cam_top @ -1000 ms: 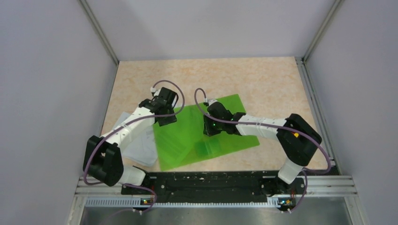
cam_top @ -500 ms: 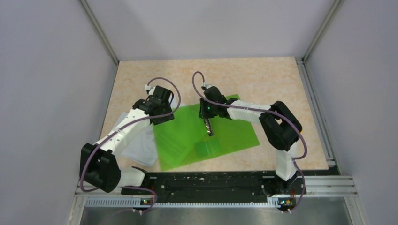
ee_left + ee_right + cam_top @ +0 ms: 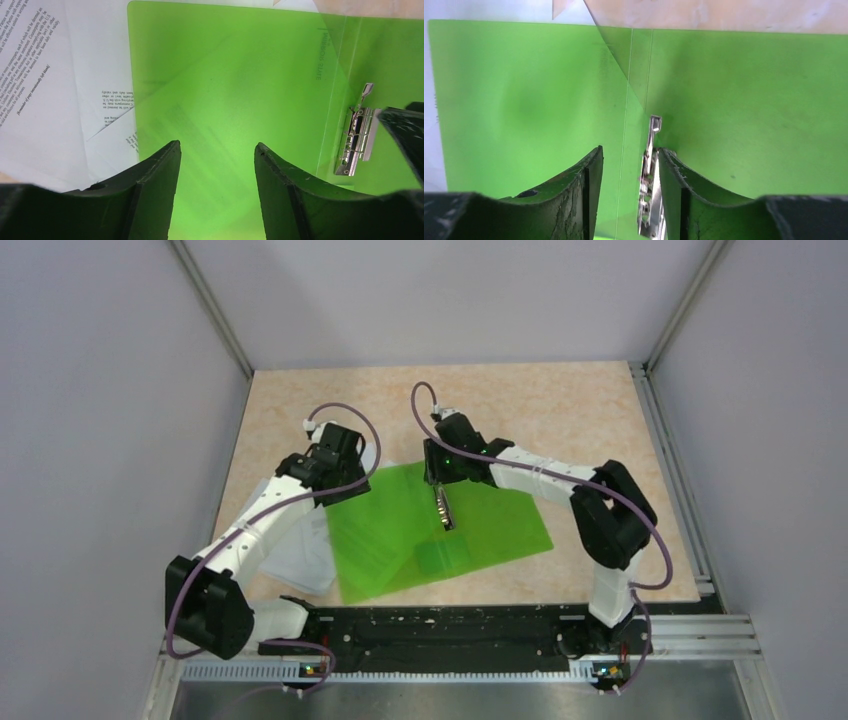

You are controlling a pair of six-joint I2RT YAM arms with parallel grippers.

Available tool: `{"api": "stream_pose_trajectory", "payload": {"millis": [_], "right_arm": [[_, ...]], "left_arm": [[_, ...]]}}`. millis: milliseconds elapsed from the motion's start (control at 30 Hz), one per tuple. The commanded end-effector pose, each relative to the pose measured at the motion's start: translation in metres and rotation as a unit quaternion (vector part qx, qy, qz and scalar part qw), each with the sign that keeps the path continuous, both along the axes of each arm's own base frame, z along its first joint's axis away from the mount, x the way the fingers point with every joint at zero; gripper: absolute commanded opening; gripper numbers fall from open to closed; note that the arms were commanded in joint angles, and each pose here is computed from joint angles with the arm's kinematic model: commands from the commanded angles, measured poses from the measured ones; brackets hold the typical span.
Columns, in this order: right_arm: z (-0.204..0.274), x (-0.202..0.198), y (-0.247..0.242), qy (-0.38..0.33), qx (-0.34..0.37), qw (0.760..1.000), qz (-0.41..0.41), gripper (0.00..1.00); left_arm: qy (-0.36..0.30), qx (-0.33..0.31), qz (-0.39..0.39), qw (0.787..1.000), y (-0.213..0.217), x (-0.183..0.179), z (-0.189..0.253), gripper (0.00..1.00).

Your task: Put the files into the folder

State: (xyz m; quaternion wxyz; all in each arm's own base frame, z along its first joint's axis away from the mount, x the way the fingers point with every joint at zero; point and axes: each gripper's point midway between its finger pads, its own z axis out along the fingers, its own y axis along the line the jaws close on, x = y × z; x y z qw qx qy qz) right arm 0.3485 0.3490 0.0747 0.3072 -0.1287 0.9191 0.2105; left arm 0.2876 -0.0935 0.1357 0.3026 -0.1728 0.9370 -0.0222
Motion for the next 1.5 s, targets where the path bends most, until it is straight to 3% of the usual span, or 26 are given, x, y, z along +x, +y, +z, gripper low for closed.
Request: {"api": "stream_pose_trajectory", "payload": {"millis": [0, 333, 767, 1000, 1233, 1467], "right_arm": [[0.041, -0.007, -0.023, -0.042, -0.023, 0.999, -0.010, 0.45], [0.004, -0.039, -0.029, -0.011, -0.077, 0.996, 0.034, 0.46], [-0.022, -0.038, -0.026, 0.002, -0.114, 0.993, 0.040, 0.45], [-0.027, -0.035, -0.019, 0.003, -0.107, 0.993, 0.045, 0.36], [-0.020, -0.027, -0.016, -0.012, -0.107, 0.993, 0.041, 0.16], [-0.001, -0.010, -0.023, -0.029, -0.104, 0.994, 0.020, 0.13]], "left_arm": [[-0.026, -0.006, 0.006, 1.000, 0.002, 0.004, 0.013, 0.62], [-0.028, -0.013, 0.006, 1.000, 0.000, 0.007, 0.017, 0.62], [-0.023, -0.013, 0.008, 1.000, 0.000, 0.006, 0.015, 0.62], [-0.019, -0.015, 0.010, 1.000, -0.001, 0.007, 0.013, 0.61], [-0.017, -0.016, 0.010, 1.000, -0.002, 0.007, 0.012, 0.61], [-0.019, -0.015, 0.010, 1.000, -0.002, 0.009, 0.015, 0.61]]}}
